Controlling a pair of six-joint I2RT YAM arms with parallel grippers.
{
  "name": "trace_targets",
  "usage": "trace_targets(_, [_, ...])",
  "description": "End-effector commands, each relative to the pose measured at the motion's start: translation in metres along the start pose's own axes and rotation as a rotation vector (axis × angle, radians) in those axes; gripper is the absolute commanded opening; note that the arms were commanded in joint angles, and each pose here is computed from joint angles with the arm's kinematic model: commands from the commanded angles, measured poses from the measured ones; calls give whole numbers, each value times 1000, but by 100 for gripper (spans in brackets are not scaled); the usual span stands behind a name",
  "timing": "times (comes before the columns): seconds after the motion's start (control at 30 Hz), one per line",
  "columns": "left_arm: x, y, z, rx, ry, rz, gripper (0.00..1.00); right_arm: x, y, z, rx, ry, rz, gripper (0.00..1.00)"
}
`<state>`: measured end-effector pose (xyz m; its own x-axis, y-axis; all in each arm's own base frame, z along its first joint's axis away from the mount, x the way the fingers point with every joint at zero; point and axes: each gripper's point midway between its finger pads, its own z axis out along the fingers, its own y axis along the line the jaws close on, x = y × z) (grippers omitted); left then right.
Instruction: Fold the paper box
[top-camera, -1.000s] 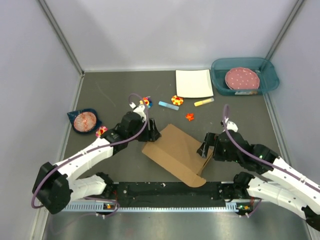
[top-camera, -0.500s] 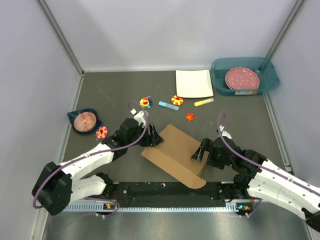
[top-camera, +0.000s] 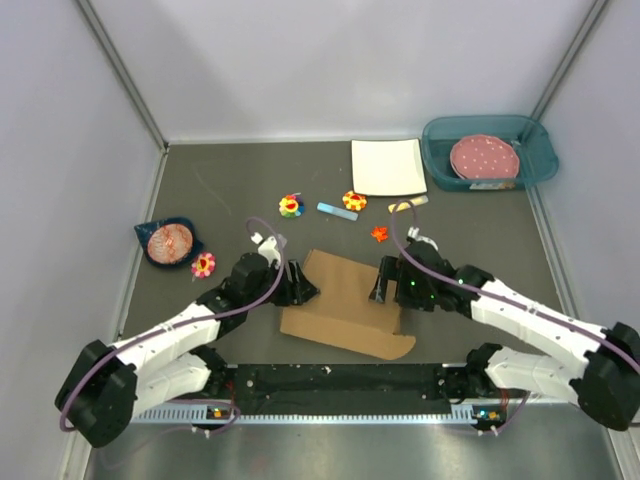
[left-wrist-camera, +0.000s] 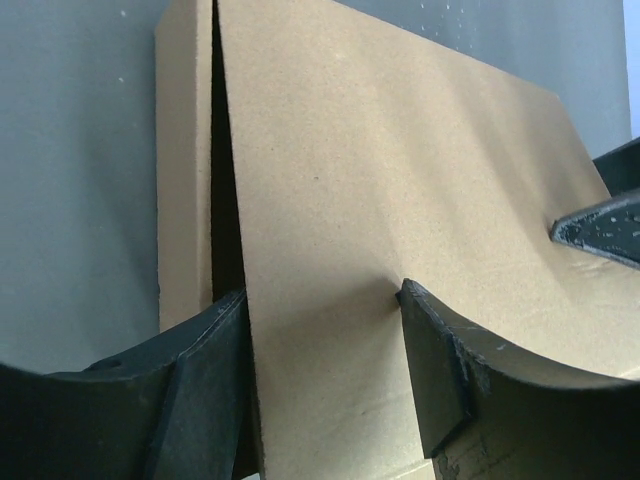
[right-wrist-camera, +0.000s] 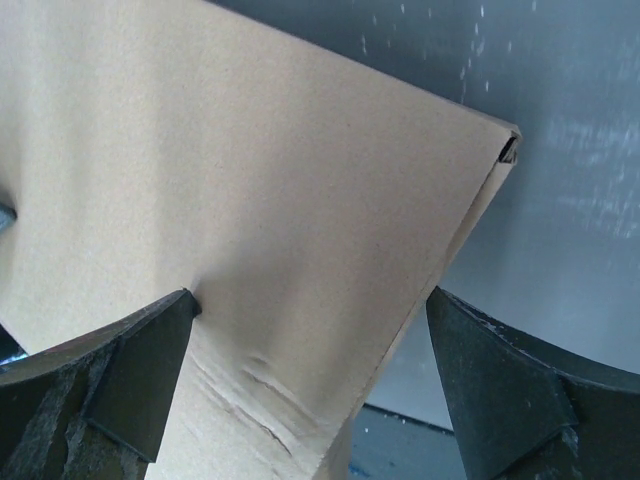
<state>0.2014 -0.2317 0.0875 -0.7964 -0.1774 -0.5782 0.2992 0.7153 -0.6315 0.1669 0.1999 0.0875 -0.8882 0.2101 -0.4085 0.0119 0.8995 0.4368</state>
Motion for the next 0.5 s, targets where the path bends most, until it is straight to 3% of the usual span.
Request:
trace_targets(0.0, [18, 11, -8, -37, 31, -16, 64, -48, 16, 11, -6, -104, -110, 99])
trace_targets(0.23, [-21, 18, -15, -127, -103, -23, 66, -87, 20, 20, -21, -113, -100, 99])
trace_targets(0.37, [-32, 19, -19, -166, -92, -19, 67, -95, 25, -14, -60, -170, -120, 99])
trace_targets(0.47, [-34, 19, -21, -167, -85, -26, 68, -78, 33, -32, -130, -105, -137, 99])
